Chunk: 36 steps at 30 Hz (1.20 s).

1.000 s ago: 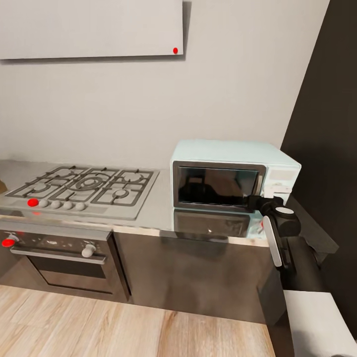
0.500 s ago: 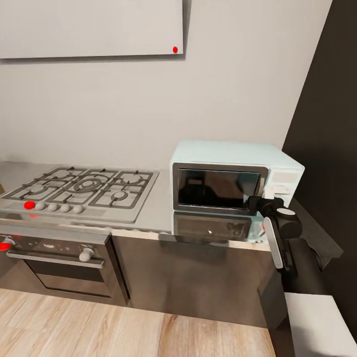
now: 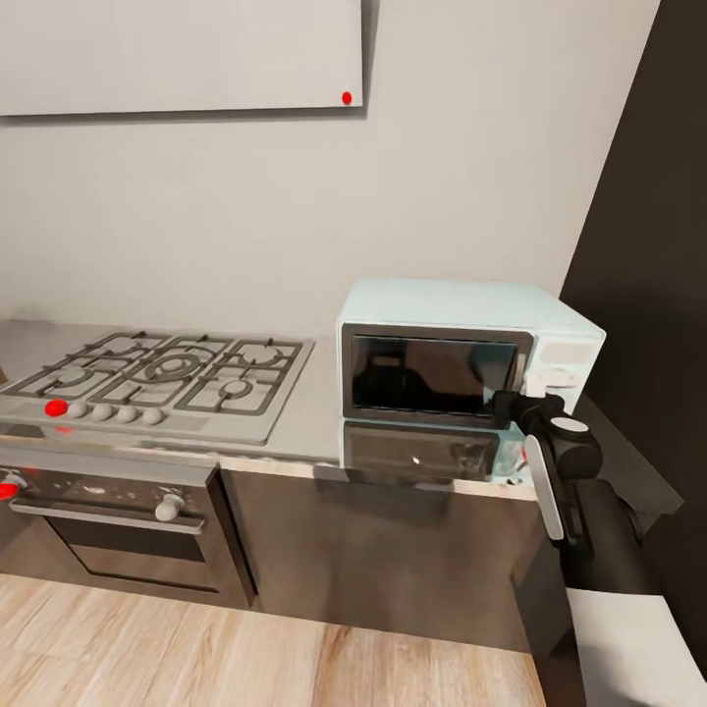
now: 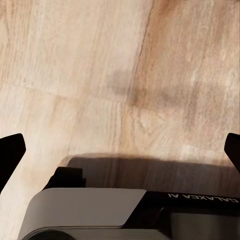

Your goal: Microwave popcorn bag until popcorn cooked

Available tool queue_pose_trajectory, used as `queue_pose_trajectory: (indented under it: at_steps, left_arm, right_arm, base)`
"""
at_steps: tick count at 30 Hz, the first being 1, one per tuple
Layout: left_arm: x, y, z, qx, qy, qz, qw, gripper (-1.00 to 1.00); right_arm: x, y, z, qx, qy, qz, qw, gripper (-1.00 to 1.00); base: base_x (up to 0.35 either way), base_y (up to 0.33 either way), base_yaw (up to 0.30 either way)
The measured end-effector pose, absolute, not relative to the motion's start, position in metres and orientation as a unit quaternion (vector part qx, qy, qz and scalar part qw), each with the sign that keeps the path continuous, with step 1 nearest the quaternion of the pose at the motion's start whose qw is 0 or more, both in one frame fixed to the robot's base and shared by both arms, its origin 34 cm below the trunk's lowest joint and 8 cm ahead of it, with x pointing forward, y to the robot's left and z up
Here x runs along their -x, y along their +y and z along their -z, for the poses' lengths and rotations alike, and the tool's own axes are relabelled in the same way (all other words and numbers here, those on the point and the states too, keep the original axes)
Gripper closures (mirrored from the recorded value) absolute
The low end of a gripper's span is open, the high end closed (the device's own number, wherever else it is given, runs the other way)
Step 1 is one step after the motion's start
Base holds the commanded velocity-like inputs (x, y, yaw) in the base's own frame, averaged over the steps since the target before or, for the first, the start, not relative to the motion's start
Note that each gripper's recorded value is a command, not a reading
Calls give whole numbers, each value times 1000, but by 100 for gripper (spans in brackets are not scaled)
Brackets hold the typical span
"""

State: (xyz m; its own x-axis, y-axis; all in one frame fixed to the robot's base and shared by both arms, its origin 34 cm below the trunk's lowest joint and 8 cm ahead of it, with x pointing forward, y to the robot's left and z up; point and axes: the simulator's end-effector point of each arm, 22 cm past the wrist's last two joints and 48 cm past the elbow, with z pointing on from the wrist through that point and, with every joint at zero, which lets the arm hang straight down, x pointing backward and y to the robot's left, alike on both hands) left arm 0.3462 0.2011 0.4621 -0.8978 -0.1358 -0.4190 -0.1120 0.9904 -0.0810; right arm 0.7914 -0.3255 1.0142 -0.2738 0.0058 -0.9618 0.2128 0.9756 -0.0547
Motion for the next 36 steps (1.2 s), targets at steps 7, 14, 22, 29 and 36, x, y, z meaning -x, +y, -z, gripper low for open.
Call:
queue_pose_trajectory:
  at_steps: [7,14,22,29,36]
  left_arm:
    - [-346,202,-462,64,974,27,217,-100]
    - [-346,201,-462,64,974,27,217,-100]
    - [-346,202,-462,64,974,27,216,-100]
    - [-346,202,-462,64,974,27,216,-100]
    - [-346,202,-462,63,974,27,216,-100]
  right_arm:
    - [-793,-319,-1012,-70,794,70,600,100]
    - [-790,-326,-1014,-68,792,87,600,100]
    - [-791,-326,-1014,-68,792,88,600,100]
    - [-803,-327,-1013,-67,796,91,594,100]
    - [-803,-326,-1013,-67,796,92,595,100]
  base:
    - [7,0,0]
    - [0,0,0]
    - [-18,0,0]
    - [-216,0,0]
    - [-12,0,0]
